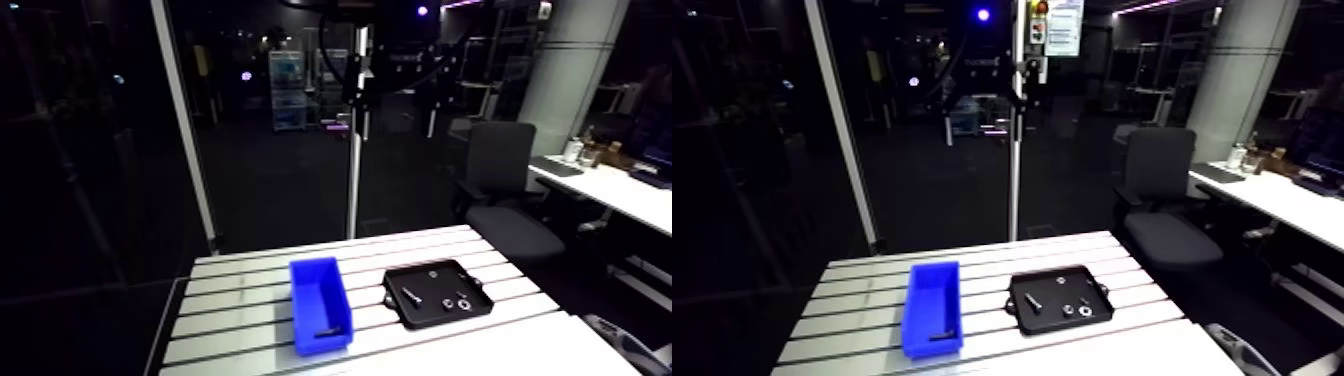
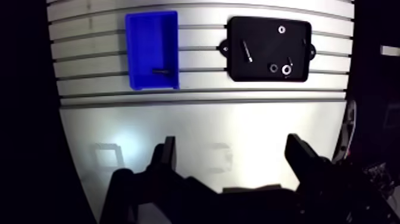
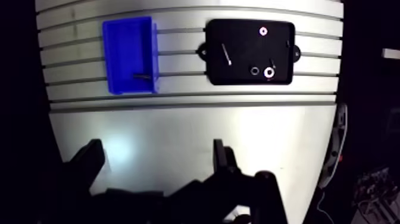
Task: Pick up the M10 bolt from the tray and put it into the blue bin.
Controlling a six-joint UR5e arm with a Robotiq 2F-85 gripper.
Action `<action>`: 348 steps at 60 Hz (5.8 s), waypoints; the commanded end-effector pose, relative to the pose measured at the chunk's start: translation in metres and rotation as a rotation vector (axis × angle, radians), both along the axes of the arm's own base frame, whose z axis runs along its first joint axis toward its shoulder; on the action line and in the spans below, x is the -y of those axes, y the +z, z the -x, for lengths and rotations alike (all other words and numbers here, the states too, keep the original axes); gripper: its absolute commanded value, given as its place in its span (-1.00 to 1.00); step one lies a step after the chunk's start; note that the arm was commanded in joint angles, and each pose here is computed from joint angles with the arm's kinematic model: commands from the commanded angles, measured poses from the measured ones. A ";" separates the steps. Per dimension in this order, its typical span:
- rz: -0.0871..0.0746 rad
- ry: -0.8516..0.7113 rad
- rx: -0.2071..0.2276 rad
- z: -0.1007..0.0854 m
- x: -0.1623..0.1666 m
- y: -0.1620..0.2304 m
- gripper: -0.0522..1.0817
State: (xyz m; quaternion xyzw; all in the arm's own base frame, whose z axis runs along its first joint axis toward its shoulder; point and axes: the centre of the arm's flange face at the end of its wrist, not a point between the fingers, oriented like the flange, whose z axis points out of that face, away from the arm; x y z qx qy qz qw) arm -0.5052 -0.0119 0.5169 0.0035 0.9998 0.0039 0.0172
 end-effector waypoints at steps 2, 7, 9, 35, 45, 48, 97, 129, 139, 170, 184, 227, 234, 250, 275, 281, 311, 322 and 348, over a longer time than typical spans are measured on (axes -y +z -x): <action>0.031 0.094 -0.011 0.020 -0.054 -0.019 -0.90; 0.027 0.131 -0.029 0.029 -0.067 -0.025 -0.90; 0.029 0.146 -0.024 0.030 -0.068 -0.028 -0.90; 0.026 0.367 -0.029 0.036 -0.072 -0.092 -0.90; 0.030 0.392 -0.021 0.040 -0.074 -0.125 -0.90; 0.030 0.392 -0.021 0.041 -0.075 -0.129 -0.89; 0.050 0.361 0.024 0.060 -0.089 -0.218 -0.19; 0.057 0.345 0.045 0.051 -0.089 -0.268 -0.04; 0.069 0.327 0.068 0.047 -0.091 -0.282 0.01; 0.052 0.321 0.096 0.039 -0.097 -0.307 0.17; 0.044 0.323 0.095 0.042 -0.098 -0.318 0.17; 0.039 0.328 0.116 0.044 -0.097 -0.340 0.17; 0.041 0.328 0.121 0.043 -0.096 -0.342 0.17; 0.047 0.326 0.130 0.043 -0.096 -0.348 0.17; 0.047 0.319 0.132 0.043 -0.095 -0.349 0.27; 0.049 0.317 0.133 0.043 -0.095 -0.350 0.27; 0.049 0.316 0.135 0.044 -0.096 -0.352 0.37; 0.050 0.315 0.136 0.044 -0.095 -0.352 0.46; 0.048 0.315 0.134 0.044 -0.096 -0.351 0.72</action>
